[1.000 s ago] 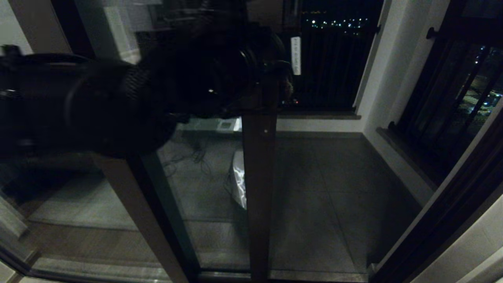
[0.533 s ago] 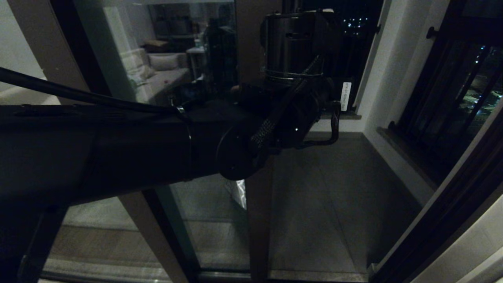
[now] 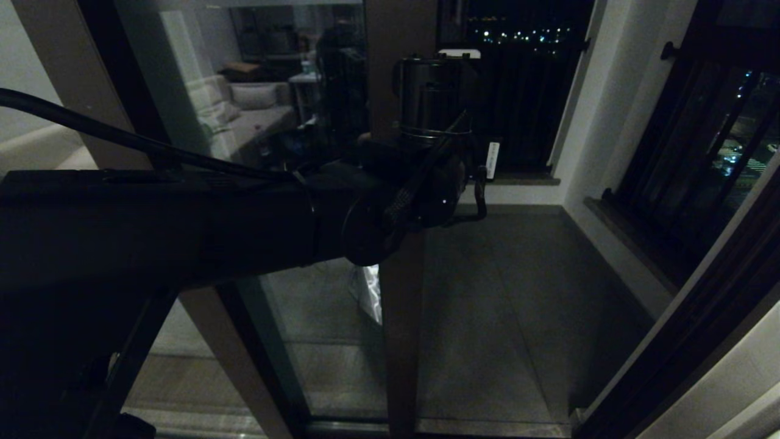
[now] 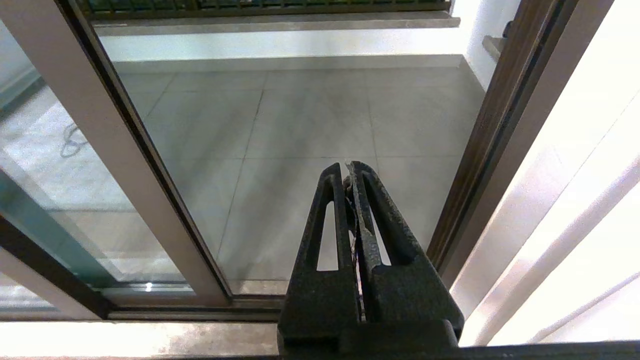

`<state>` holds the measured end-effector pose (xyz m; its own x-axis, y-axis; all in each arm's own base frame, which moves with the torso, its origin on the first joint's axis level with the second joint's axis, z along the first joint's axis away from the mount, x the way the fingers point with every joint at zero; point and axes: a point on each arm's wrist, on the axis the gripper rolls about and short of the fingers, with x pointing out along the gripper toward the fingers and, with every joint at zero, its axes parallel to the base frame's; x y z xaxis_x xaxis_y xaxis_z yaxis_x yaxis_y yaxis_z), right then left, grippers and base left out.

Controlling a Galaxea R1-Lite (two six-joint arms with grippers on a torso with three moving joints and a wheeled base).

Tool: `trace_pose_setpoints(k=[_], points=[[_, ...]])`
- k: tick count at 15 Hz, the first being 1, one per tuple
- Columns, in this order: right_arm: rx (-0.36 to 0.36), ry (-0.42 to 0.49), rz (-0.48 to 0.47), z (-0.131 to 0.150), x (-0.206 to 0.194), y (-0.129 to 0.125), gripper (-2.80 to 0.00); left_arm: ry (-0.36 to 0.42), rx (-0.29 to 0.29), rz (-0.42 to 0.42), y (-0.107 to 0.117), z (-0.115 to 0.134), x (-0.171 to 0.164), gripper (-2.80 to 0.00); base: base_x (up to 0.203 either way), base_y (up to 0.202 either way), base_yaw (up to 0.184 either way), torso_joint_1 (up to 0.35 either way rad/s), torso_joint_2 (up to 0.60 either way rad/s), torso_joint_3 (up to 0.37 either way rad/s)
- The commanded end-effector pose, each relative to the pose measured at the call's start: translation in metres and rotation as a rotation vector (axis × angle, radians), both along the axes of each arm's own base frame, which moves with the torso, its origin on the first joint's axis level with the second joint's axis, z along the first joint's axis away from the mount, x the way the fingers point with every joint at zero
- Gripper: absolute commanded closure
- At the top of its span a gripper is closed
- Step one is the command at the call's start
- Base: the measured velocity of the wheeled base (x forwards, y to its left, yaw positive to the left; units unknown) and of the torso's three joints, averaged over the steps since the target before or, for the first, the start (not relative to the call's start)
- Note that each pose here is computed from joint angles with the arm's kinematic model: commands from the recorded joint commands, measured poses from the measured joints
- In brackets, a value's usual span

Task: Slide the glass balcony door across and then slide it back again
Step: Open the slid door

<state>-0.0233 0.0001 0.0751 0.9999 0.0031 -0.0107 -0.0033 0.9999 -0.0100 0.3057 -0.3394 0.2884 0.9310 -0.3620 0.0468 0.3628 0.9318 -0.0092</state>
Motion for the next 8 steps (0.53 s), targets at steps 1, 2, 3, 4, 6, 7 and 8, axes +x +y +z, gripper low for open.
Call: trace_pose_setpoints(k=[1, 2, 3, 4, 6, 7, 8], points=[[-0.001, 0.0, 0.0, 0.0003, 0.0, 0.0, 0.0, -0.003, -0.004, 0.021, 0.0061, 0.0009, 0.0061, 0.0, 0.0, 0.0, 0.0, 0.0, 0.0, 0.0], [-0.001, 0.002, 0.001, -0.0001, 0.0001, 0.0, 0.0, -0.002, -0.003, 0.025, 0.0067, 0.0003, 0.0073, 0.0, 0.0, 0.0, 0.0, 0.0, 0.0, 0.0], [-0.001, 0.001, 0.0, 0.0001, 0.0001, 0.0, 0.0, -0.002, -0.003, 0.026, 0.0072, 0.0003, 0.0078, 0.0, 0.0, 0.0, 0.0, 0.0, 0.0, 0.0], [-0.001, 0.002, 0.001, -0.0001, 0.0001, 0.0, 0.0, -0.002, -0.001, 0.031, 0.0086, 0.0002, 0.0093, 0.0, 0.0, 0.0, 0.0, 0.0, 0.0, 0.0], [-0.001, 0.002, 0.0, -0.0001, 0.0001, 0.0, 0.0, -0.003, 0.009, 0.056, 0.0118, -0.0006, 0.0126, 0.0, 0.0, 0.0, 0.0, 0.0, 0.0, 0.0], [-0.001, 0.001, 0.001, 0.0002, 0.0001, 0.0, 0.0, -0.004, 0.009, 0.065, 0.0127, 0.0001, 0.0128, 0.0, 0.0, 0.0, 0.0, 0.0, 0.0, 0.0], [0.001, 0.0, 0.0, 0.0003, 0.0, 0.0, 0.0, -0.002, 0.012, 0.068, 0.0127, -0.001, 0.0129, 0.0, 0.0, 0.0, 0.0, 0.0, 0.0, 0.0]])
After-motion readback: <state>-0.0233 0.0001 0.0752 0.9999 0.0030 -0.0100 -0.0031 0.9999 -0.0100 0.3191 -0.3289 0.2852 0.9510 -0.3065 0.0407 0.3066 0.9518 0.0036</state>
